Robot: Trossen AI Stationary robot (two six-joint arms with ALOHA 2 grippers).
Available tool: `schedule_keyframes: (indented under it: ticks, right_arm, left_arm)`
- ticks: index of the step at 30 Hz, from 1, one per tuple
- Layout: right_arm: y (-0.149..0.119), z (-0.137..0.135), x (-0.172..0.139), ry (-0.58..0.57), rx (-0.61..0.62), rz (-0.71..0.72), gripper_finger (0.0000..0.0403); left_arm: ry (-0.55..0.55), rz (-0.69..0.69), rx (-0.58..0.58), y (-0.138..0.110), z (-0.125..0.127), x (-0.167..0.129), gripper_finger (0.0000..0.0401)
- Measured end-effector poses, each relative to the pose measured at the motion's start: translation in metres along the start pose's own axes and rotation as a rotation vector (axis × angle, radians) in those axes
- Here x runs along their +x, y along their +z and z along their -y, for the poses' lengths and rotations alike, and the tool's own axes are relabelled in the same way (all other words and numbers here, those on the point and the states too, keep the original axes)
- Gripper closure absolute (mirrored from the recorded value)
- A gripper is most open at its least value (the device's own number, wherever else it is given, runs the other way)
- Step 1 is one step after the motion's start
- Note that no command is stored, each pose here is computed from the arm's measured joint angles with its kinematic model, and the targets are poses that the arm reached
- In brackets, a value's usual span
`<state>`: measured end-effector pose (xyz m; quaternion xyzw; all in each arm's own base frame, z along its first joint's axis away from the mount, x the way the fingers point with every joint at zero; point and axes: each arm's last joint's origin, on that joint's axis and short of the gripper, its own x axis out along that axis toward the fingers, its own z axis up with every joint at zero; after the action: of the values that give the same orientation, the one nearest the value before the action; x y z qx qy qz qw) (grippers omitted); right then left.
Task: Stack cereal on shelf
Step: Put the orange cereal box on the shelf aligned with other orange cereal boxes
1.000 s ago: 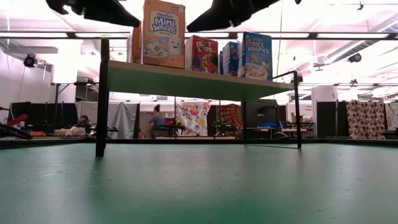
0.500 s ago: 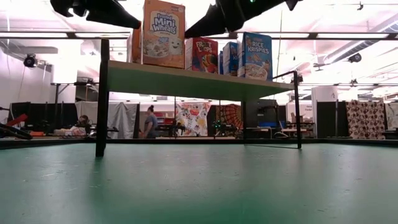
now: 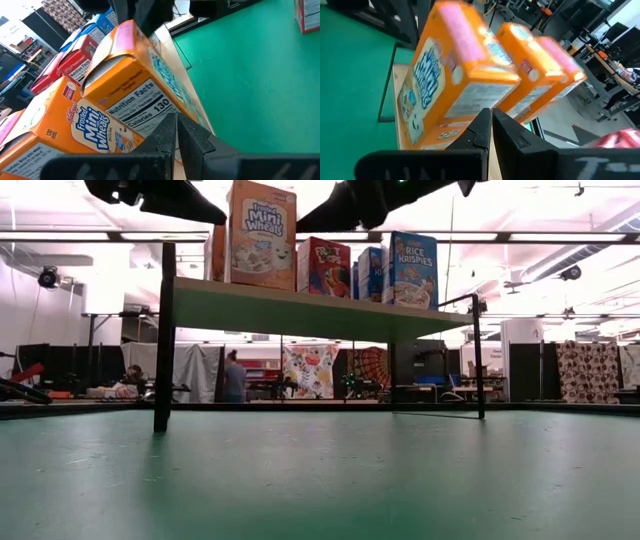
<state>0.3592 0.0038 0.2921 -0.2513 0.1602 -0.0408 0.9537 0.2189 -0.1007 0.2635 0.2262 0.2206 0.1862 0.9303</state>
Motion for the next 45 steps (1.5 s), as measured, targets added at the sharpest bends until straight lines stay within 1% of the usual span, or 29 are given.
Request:
schedule_keyframes:
  ticks: [4,9,11,16,28,36,45]
  right_arm:
    - [0.005,0.005,-0.012,0.006,0.016,-0.002,0.0394]
    - [0.003,0.001,-0.016,0.115,0.053,-0.014,0.0394]
    - [0.002,0.000,-0.014,0.132,0.056,-0.013,0.0394]
    - [-0.001,-0.003,-0.009,0.135,0.055,-0.019,0.0394]
    - [-0.001,-0.004,0.003,0.097,0.015,0.042,0.0394]
    - [-0.002,-0.005,0.005,0.098,0.011,0.039,0.0394]
    - [-0.002,-0.006,0.005,0.108,0.010,0.040,0.0394]
  left_arm:
    - [0.000,0.000,0.000,0.000,0.000,0.000,0.0400]
    - [0.000,0.000,0.004,0.000,0.000,0.000,0.0400]
    - [0.000,-0.001,0.005,0.000,0.000,0.000,0.0400]
    - [0.000,-0.001,0.008,0.000,0.000,0.000,0.0400]
    - [-0.001,-0.001,0.010,0.000,0.000,0.000,0.0400]
    - [0.005,0.009,-0.010,0.009,-0.005,-0.004,0.0400]
    - [0.004,-0.036,-0.025,0.005,-0.007,-0.005,0.0400]
